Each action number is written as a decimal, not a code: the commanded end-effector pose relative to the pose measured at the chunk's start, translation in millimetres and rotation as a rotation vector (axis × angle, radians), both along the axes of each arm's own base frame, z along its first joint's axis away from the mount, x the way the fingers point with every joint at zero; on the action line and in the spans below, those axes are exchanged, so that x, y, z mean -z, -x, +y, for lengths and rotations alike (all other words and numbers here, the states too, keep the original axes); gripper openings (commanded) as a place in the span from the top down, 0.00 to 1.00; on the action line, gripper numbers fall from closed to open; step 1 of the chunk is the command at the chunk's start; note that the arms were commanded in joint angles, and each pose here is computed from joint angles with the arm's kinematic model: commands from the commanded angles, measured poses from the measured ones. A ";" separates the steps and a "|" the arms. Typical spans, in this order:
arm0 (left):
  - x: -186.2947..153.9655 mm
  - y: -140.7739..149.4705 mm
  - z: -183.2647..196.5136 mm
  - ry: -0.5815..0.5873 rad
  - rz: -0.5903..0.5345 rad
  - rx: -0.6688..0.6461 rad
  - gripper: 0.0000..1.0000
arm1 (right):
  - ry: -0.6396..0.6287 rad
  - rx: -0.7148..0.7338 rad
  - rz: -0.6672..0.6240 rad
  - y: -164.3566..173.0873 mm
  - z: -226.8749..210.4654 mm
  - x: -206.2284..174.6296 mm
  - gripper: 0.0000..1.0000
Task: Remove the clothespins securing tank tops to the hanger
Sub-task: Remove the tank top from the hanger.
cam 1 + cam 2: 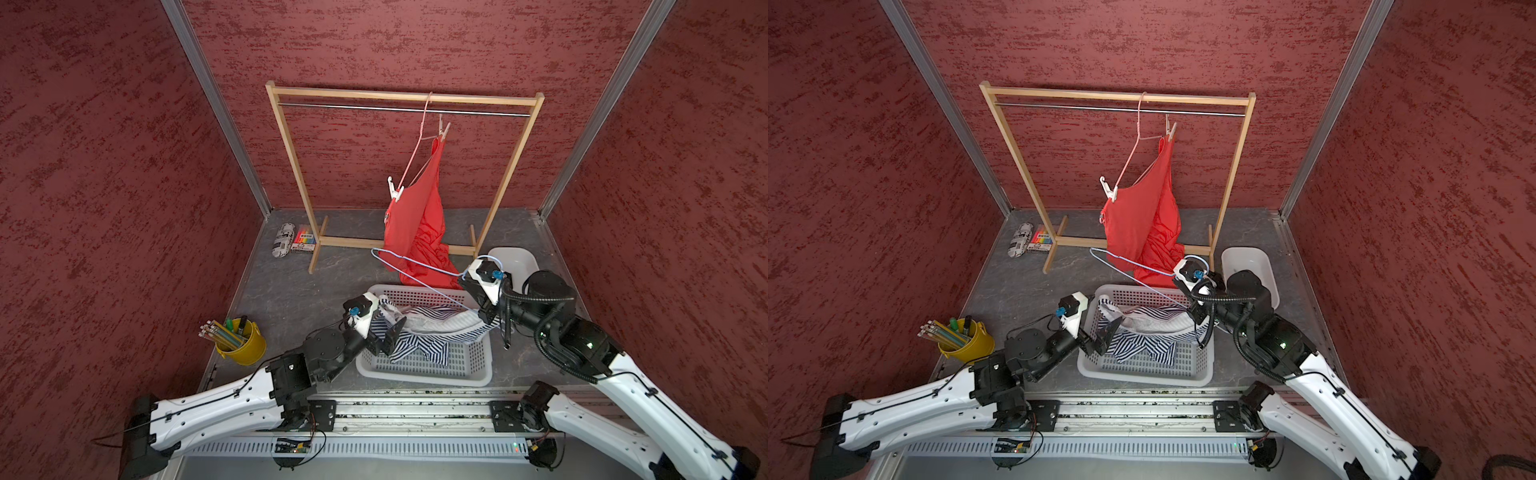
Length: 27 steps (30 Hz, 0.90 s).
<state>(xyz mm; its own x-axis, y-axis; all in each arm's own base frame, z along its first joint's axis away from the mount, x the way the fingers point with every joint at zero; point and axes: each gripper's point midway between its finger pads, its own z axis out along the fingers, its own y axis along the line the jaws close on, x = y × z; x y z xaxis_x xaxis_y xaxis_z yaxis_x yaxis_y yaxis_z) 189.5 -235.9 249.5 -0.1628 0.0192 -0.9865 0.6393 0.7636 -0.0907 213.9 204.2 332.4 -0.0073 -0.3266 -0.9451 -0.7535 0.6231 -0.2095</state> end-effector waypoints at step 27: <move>-107.8 16.2 -27.3 -0.366 -0.380 0.335 0.00 | 0.090 -0.316 -0.052 38.7 26.0 13.6 1.00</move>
